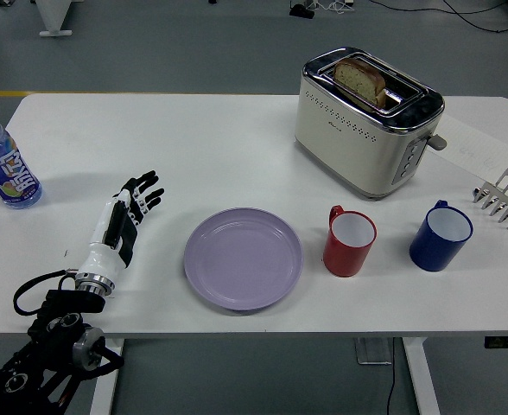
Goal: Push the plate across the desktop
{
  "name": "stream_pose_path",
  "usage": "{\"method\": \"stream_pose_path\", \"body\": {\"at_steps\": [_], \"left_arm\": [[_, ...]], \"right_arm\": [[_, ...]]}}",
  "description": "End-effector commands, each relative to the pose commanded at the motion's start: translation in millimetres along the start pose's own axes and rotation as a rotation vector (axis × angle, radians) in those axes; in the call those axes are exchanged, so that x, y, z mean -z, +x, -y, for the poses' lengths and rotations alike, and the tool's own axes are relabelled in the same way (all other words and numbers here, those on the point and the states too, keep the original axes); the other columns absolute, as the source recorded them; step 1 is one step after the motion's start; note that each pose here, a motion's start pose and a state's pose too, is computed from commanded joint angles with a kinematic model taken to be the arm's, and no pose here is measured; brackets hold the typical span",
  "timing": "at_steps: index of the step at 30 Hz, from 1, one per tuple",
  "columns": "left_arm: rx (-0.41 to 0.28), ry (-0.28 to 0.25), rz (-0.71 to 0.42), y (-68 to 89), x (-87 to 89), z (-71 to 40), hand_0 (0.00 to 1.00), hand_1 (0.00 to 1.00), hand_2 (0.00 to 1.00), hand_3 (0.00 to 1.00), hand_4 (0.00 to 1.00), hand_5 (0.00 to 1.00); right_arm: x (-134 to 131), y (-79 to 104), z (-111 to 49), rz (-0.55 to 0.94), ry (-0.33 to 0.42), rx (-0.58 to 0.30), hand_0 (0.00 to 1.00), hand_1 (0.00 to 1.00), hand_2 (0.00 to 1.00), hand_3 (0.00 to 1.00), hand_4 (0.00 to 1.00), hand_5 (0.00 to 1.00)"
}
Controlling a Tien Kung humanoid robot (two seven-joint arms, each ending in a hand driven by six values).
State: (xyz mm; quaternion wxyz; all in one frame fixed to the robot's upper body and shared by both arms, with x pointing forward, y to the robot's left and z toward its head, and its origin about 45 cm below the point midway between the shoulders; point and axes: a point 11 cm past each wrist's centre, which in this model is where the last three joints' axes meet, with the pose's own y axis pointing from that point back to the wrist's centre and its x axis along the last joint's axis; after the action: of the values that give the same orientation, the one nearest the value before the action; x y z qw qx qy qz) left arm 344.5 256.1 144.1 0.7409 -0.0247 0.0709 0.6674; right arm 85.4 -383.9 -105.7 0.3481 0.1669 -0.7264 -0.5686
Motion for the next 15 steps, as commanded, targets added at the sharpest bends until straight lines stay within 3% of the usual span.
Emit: {"method": "stream_pose_path", "body": {"at_steps": [7,15], "left_arm": [[0.012,0.036,0.068,35.7,-21.9,-22.4,0.779,0.755,0.751,0.713,0.500,0.998],[-0.061,-0.009,0.070,67.2,-43.3,-28.4,0.773,0.753,0.743,0.709,0.522,0.998]], "right_arm": [[-2.5,-1.4,0.4,0.010,-0.004,0.007,0.551,0.451,0.574,0.581,0.302,0.471],[-4.1,-3.5,0.1,0.018,-0.010,0.013,0.551,0.451,0.574,0.581,0.302,0.471]]}}
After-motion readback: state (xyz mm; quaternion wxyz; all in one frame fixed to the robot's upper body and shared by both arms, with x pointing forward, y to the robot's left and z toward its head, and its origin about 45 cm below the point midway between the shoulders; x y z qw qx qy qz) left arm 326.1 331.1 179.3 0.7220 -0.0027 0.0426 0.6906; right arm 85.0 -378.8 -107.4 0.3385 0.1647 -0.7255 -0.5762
